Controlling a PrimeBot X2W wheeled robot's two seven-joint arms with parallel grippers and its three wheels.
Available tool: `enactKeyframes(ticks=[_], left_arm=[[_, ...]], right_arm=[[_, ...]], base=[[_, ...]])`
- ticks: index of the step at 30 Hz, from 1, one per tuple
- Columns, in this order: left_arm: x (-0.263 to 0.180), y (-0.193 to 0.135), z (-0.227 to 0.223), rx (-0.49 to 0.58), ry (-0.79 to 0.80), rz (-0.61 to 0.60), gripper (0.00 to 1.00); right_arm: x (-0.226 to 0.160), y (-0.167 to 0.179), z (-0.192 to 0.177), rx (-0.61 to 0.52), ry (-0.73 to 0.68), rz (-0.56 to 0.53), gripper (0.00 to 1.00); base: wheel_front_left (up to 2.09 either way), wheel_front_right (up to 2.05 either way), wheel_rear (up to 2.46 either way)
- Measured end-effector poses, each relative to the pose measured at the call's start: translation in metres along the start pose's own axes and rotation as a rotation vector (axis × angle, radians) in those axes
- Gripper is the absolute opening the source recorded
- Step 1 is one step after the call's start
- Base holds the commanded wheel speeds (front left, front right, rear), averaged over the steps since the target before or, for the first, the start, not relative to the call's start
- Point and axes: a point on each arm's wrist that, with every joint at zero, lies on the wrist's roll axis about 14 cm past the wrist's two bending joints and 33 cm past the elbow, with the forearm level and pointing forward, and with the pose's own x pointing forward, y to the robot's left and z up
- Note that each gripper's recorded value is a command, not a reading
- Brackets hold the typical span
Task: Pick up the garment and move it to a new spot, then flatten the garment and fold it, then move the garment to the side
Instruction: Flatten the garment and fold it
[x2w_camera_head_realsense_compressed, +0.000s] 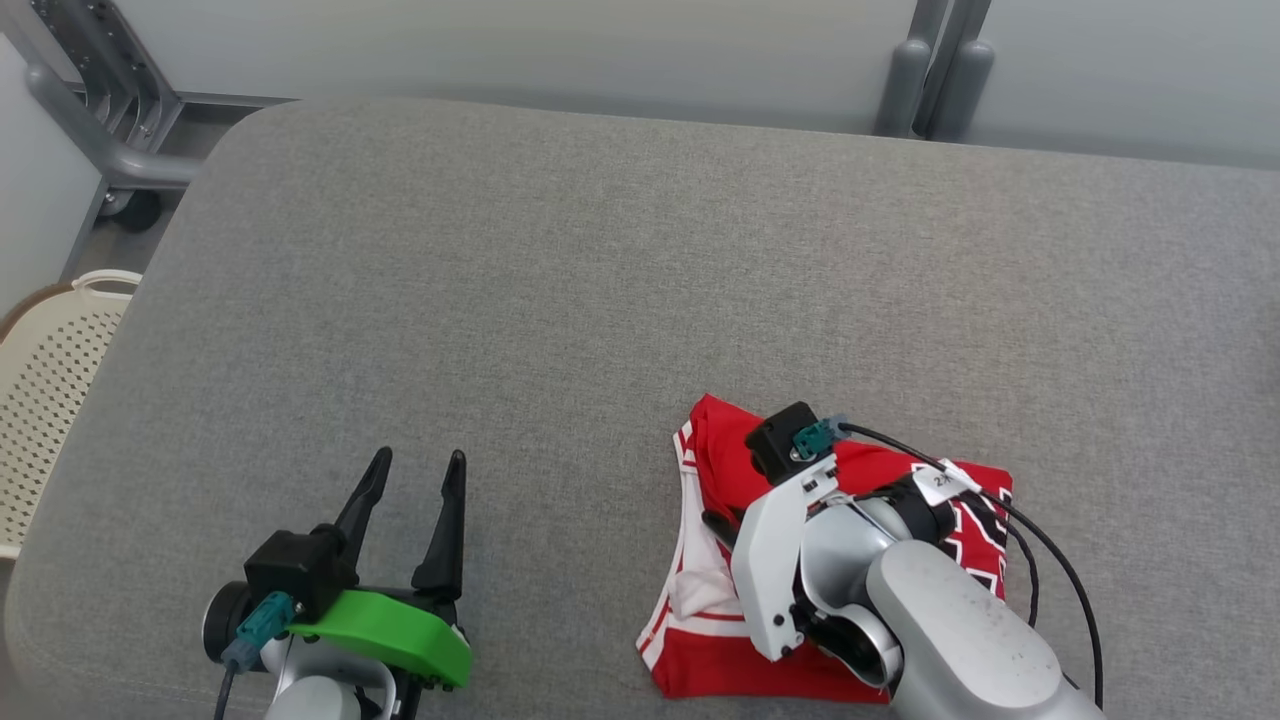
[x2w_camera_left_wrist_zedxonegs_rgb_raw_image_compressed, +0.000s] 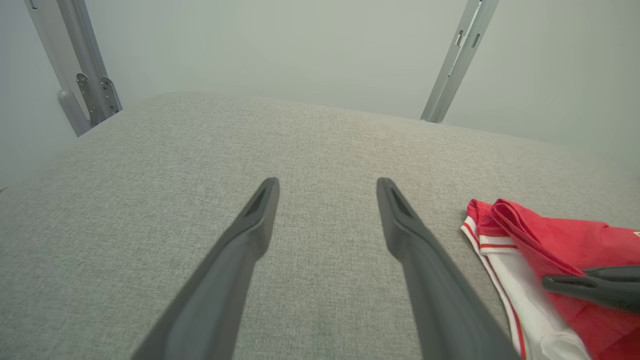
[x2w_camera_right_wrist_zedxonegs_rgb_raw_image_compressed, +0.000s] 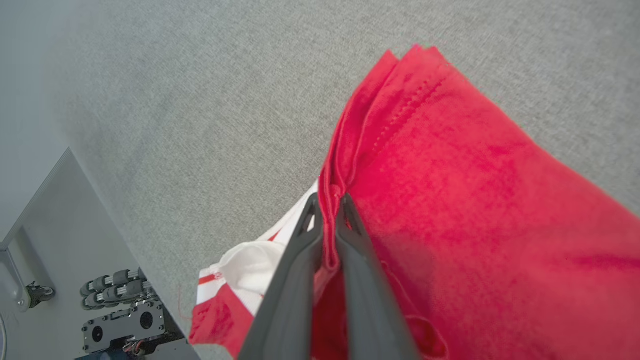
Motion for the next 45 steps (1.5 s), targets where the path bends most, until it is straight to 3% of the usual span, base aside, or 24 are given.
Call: enactKeyframes(ticks=[2, 3, 4, 5, 13, 18, 23, 28, 29, 30, 31, 32, 45], left_arm=[[-0.001, 0.000, -0.001, -0.002, 0.002, 0.002, 1.00], [-0.001, 0.000, -0.001, -0.002, 0.002, 0.002, 1.00], [-0.001, 0.000, -0.001, -0.003, 0.002, 0.004, 1.00], [-0.002, 0.001, -0.001, -0.003, 0.002, 0.005, 1.00], [-0.001, 0.003, 0.004, -0.003, -0.013, 0.010, 1.00], [-0.001, -0.001, 0.005, -0.005, -0.019, -0.004, 1.00], [-0.002, -0.008, 0.006, -0.008, -0.025, -0.023, 1.00], [-0.002, -0.012, 0.007, -0.013, -0.029, -0.033, 1.00], [-0.002, -0.013, 0.007, -0.015, -0.028, -0.035, 1.00], [-0.001, -0.014, 0.006, -0.015, -0.027, -0.038, 1.00], [-0.001, -0.015, 0.006, -0.016, -0.027, -0.040, 1.00], [0.000, -0.016, 0.006, -0.017, -0.026, -0.042, 1.00], [0.000, -0.014, 0.004, -0.017, -0.019, -0.036, 1.00]], right_arm=[[0.002, 0.003, -0.002, 0.002, 0.005, 0.011, 0.00], [0.002, 0.003, -0.002, 0.002, 0.005, 0.011, 0.27], [0.002, 0.004, -0.002, 0.002, 0.006, 0.015, 0.99], [0.002, 0.006, -0.001, 0.010, -0.001, 0.022, 1.00], [-0.014, 0.002, 0.048, 0.115, -0.214, 0.041, 1.00], [-0.042, -0.038, 0.084, 0.101, -0.376, -0.093, 1.00], [-0.065, -0.076, 0.053, 0.048, -0.331, -0.275, 1.00], [-0.078, -0.083, 0.008, 0.012, -0.239, -0.344, 1.00], [-0.079, -0.082, 0.002, 0.010, -0.228, -0.347, 0.87], [-0.080, -0.080, -0.004, -0.005, -0.214, -0.348, 0.45], [-0.080, -0.078, -0.008, -0.021, -0.202, -0.348, 0.11], [-0.080, -0.076, -0.012, -0.034, -0.193, -0.345, 0.00], [-0.048, -0.045, -0.034, -0.121, -0.119, -0.220, 0.00]], base=[[0.00, 0.00, 0.00], [0.00, 0.00, 0.00], [0.00, 0.00, 0.00], [0.00, 0.00, 0.00], [0.00, 0.00, 0.00], [0.00, 0.00, 0.00], [0.00, 0.00, 0.00], [0.00, 0.00, 0.00], [0.00, 0.00, 0.00], [0.00, 0.00, 0.00], [0.00, 0.00, 0.00], [0.00, 0.00, 0.00], [0.00, 0.00, 0.00]])
